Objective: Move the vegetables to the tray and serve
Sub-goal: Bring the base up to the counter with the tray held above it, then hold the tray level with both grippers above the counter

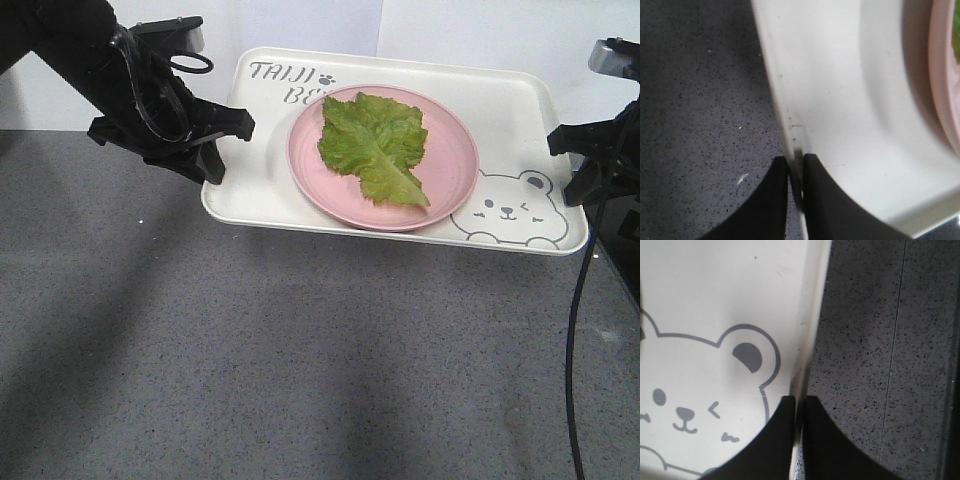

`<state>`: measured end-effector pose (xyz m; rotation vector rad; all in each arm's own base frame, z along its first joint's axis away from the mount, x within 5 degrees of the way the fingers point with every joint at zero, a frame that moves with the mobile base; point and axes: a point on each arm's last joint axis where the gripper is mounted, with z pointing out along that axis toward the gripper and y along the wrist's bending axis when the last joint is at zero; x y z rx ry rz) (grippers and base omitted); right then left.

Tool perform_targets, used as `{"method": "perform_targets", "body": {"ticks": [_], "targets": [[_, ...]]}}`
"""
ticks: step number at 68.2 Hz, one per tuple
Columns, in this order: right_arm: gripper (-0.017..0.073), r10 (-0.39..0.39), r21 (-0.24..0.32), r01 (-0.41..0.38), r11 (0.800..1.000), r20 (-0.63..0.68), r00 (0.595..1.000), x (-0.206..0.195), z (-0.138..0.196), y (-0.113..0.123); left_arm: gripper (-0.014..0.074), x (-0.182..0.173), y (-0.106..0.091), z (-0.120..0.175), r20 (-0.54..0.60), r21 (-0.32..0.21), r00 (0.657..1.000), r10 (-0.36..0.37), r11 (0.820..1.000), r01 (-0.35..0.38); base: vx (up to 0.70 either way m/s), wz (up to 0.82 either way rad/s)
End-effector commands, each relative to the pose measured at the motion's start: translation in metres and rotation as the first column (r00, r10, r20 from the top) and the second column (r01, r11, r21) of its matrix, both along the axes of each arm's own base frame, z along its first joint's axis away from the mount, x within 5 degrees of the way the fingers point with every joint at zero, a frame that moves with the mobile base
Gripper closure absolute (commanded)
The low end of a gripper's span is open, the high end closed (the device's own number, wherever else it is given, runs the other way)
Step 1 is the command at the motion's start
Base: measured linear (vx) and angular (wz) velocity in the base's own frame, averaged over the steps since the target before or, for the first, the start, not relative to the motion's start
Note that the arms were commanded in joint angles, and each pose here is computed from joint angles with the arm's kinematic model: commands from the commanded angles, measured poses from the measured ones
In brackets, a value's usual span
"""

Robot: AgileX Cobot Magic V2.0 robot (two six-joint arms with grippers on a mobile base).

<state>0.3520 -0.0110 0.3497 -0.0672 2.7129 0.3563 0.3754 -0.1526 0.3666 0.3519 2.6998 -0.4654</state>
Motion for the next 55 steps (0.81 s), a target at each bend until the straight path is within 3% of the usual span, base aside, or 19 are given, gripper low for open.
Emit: {"method": "perform_targets", "body": {"ticks": [1,55], "targets": [[0.0565,0.063,0.147,-0.073,0.986,0.070,0.996,-0.0139,0.0303,0.0240,0.0599,-0.0198,-0.0213,0.0363,0.088,-0.189,0.994,-0.063,0.979,0.079,0.03,0.02],[0.0565,0.063,0.147,-0.073,0.986,0.070,0.996,-0.0139,0.0303,0.0240,0.0599,-0.0198,-0.0213,0.0363,0.088,-0.189,0.994,-0.063,0.979,0.079,0.02,0.03]]}}
